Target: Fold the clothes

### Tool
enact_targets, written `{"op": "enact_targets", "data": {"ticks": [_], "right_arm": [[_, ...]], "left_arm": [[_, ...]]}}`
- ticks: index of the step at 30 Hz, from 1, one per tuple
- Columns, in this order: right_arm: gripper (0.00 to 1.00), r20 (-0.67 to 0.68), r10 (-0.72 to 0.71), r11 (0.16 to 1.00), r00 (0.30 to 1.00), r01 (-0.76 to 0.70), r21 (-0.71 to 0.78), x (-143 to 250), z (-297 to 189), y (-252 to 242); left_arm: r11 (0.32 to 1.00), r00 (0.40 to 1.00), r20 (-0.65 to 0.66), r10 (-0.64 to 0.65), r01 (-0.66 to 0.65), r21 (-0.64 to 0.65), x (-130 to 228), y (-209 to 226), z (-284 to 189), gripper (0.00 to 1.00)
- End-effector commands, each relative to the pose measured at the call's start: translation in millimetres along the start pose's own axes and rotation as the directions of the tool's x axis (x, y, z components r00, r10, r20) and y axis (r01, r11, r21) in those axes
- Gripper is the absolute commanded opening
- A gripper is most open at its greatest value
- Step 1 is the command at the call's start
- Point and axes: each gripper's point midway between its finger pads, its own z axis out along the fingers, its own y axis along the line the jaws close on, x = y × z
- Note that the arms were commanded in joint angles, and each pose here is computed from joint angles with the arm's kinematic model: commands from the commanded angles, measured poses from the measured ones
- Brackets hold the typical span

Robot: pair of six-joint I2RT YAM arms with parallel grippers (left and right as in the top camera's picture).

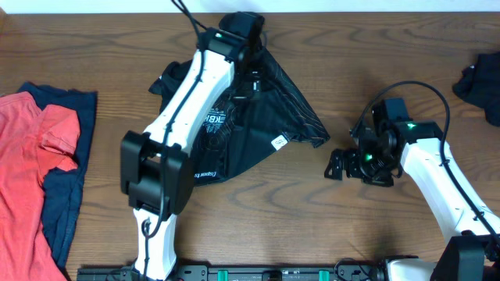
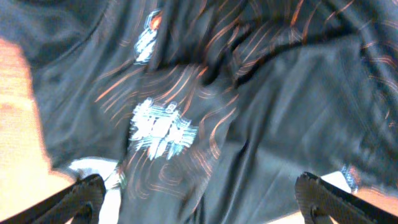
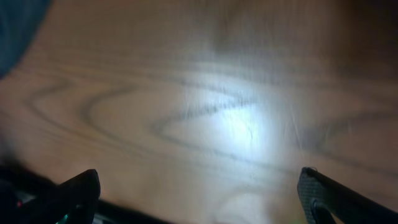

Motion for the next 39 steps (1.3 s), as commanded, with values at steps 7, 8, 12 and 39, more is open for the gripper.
{"op": "enact_targets", "data": {"ticks": [7, 8, 12, 39], "right_arm": [[0.99, 0.144, 0.03, 0.999, 0.989, -0.025, -0.035, -41.0, -27.1, -1.6], [0.99, 0.155, 0.026, 0.999, 0.988, -0.021, -0.035, -44.2, -32.1, -2.3], [0.99, 0.184, -0.011, 0.999, 0.983, 0.016, -0.029, -53.6, -59.1, 0.8], [0.99, 0.094, -0.17, 0.98, 0.981, 0.178, -0.091, -29.9, -74.2, 58.3]], "left_arm": [[0.999, 0.993, -0.105, -0.045, 0.045, -0.007, 31.1, 30.3, -3.8, 0.99], [0.999, 0.994, -0.11, -0.028, 0.03, 0.017, 31.5, 27.0, -0.1, 0.99], [0.997, 0.997, -0.08, -0.008, 0.014, 0.071, 24.2, 17.9, 20.7, 0.99], [0.992, 0.991, -0.127, -0.033, 0.048, 0.12, 7.5, 7.6, 122.8, 0.06]]}}
